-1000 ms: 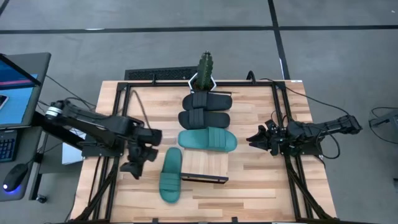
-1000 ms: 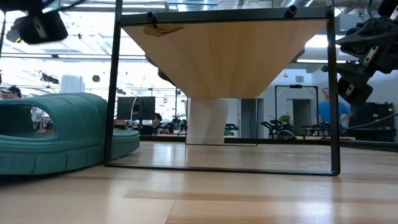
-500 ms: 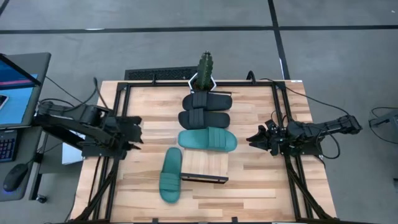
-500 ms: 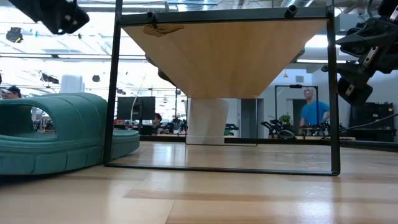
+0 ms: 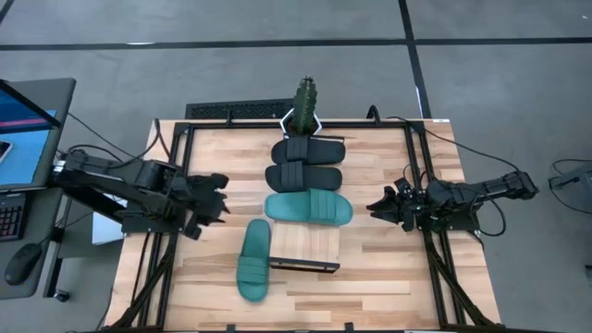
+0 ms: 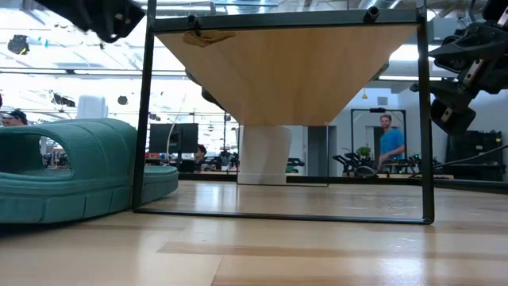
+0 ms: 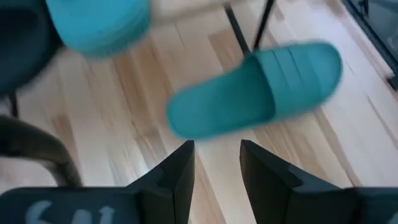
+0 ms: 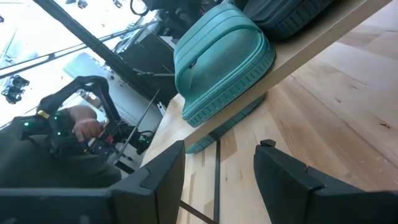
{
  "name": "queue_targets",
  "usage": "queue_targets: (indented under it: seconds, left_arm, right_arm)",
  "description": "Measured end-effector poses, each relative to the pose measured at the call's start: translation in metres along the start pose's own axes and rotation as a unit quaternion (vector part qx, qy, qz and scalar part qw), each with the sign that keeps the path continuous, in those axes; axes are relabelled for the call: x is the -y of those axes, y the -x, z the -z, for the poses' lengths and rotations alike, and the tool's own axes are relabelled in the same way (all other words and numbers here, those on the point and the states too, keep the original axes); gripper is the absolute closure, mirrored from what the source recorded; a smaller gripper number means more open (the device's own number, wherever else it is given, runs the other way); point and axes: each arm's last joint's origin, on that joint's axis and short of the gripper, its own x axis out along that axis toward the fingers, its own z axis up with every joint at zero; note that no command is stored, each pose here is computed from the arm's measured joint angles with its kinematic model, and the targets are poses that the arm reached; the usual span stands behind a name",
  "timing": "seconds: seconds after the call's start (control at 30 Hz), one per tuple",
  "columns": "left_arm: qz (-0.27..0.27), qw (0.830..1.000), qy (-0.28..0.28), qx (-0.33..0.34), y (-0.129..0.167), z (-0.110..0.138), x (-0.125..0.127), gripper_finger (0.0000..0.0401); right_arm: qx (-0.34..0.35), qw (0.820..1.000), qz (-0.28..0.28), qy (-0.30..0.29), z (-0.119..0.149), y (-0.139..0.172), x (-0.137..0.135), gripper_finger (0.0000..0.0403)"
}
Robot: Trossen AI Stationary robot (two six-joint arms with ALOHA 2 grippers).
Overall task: Pick and place slides into the shelf
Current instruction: Put the green slipper on the shelf
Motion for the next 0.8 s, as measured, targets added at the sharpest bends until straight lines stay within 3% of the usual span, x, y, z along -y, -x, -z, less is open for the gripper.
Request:
queue_targets:
  seconds: [0.5,0.8]
  left_arm:
    - [-0.024,1.0,-0.008,0.019,-0.035,-0.014,-0.025,0.0291]
    - [-0.022,0.999,0.03,0.002,-0.062,0.016,-0.037,0.0314]
  right_arm:
    - [0.0,1.0,0.0,0.0,0.0,0.0,0.0,0.0225]
    - [0.0,1.0,0.0,0.0,0.0,0.0,0.0,0.0225]
